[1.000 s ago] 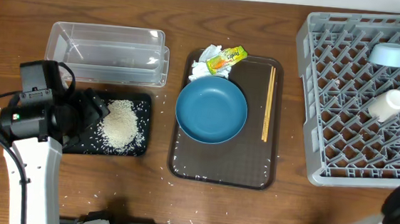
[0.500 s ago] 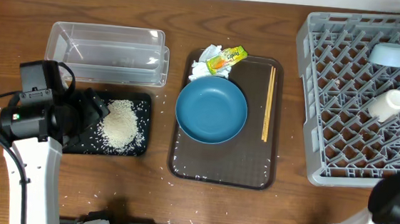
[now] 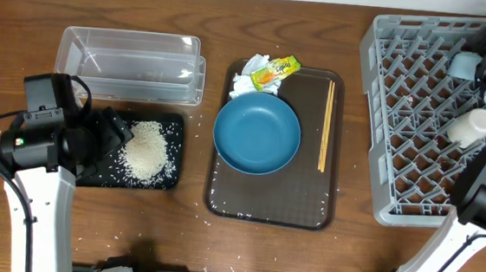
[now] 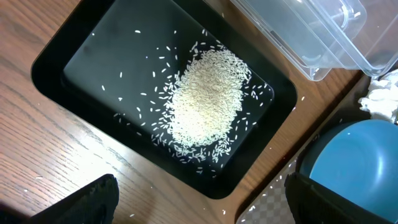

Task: Sort waste into correct bins and load items into the dishwasher rack
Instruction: 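Move the right gripper back to the blue bowl on the brown tray, then grasp the blue bowl rim with the right gripper, then carry the blue bowl with the right gripper into the dish rack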

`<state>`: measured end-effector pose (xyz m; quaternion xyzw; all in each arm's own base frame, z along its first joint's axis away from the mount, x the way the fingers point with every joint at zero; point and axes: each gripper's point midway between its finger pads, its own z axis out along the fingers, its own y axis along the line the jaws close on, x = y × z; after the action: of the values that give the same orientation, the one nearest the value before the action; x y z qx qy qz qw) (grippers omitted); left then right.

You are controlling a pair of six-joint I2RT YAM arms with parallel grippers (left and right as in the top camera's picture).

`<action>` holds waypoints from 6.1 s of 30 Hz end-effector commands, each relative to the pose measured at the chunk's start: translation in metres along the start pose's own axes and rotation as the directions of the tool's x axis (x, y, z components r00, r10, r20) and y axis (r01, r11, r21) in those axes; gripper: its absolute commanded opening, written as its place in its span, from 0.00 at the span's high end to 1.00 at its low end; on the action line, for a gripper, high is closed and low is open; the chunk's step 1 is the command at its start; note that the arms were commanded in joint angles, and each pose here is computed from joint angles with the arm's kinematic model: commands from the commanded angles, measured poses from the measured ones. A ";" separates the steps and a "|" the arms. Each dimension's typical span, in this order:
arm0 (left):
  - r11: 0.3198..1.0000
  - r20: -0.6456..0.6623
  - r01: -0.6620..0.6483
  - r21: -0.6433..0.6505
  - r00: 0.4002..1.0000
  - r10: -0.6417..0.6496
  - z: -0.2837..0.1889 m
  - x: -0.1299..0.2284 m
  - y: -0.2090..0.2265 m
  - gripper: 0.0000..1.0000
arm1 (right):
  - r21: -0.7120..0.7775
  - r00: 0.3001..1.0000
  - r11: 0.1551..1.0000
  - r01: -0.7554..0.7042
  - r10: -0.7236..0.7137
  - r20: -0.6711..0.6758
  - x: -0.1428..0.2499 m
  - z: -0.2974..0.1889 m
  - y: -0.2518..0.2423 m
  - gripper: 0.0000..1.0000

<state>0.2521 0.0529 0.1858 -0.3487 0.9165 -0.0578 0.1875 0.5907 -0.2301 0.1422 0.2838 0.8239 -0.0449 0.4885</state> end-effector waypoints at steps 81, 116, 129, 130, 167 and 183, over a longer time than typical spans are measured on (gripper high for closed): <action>1.000 0.009 0.003 0.000 1.000 -0.003 -0.003 -0.003 0.000 0.12 | -0.770 0.241 0.368 0.522 -0.929 -0.280 0.369 -0.411 0.265 0.01; 1.000 0.009 0.003 0.000 1.000 -0.003 -0.003 -0.003 0.000 0.11 | -0.708 0.150 0.284 0.647 -0.957 -0.247 0.351 -0.437 0.305 0.99; 1.000 0.009 0.003 0.000 1.000 -0.003 -0.003 -0.003 0.000 0.11 | -0.391 0.562 0.714 0.582 -0.700 -0.441 0.137 -0.411 0.238 0.99; 1.000 0.009 0.003 0.000 1.000 -0.003 -0.003 -0.003 0.000 0.12 | -0.376 0.589 0.744 0.552 -0.667 -0.457 0.125 -0.407 0.227 0.99; 1.000 0.008 0.003 0.000 1.000 -0.003 -0.003 -0.003 0.000 0.12 | -0.717 0.889 0.548 -0.431 0.120 -0.442 -0.042 -0.307 -0.029 0.99; 1.000 0.009 0.003 0.000 1.000 -0.003 -0.003 -0.003 0.000 0.12 | -0.672 0.757 0.348 -0.653 0.292 -0.585 -0.021 -0.229 -0.081 0.99</action>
<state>0.2521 0.0529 0.1857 -0.3487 0.9165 -0.0577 0.1873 0.3810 -0.2163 0.2632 0.2204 0.7165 0.5348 0.3899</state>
